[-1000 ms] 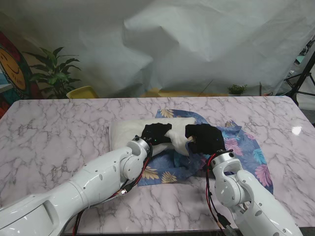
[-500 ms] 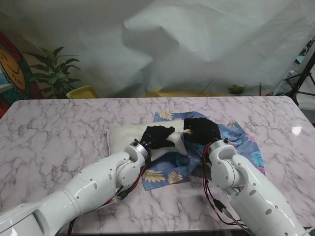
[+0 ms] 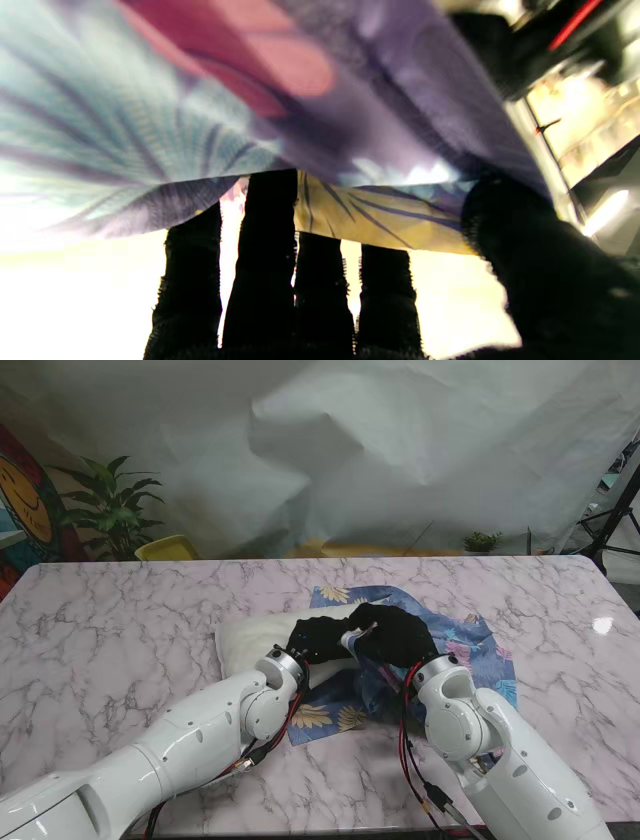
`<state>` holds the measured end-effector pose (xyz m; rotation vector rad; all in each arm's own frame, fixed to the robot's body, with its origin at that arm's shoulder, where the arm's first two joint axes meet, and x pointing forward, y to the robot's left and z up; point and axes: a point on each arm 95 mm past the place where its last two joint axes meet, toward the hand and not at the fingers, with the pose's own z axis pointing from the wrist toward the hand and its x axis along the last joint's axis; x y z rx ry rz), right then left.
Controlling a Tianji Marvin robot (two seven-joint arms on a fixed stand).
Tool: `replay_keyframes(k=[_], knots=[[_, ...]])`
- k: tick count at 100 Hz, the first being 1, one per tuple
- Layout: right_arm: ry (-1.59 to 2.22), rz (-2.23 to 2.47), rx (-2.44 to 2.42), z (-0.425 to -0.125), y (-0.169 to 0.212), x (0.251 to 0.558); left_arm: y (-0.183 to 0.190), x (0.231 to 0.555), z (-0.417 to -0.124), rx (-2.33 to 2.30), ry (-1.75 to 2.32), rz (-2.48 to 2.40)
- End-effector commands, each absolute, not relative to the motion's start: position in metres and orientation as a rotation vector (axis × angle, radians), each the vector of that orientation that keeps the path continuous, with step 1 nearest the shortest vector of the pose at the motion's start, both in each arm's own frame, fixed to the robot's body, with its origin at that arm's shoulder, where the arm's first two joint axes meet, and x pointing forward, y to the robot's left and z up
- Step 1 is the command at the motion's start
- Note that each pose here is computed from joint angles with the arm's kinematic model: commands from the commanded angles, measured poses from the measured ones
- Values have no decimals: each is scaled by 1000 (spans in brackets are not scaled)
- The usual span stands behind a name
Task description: Put a pillowcase on a pillow
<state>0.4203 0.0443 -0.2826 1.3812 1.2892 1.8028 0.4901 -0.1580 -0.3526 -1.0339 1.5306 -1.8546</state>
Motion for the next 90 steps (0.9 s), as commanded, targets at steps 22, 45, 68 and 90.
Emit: replay_keyframes(k=[22,45,68,90], knots=[[1699,1496,1280,-278,22,400,-165,489,-353,-1041,1542,-1884],[1667,1458,1205,-272,19,401,-163,487,-360,-1032,1574,-1890],[1351,1460,1088,-264,11,410,-157,487,-366,-1035,1587,-1887],[1338,1403,1096,-265,-2,432,-154,486,-367,-979,1590,-1896]])
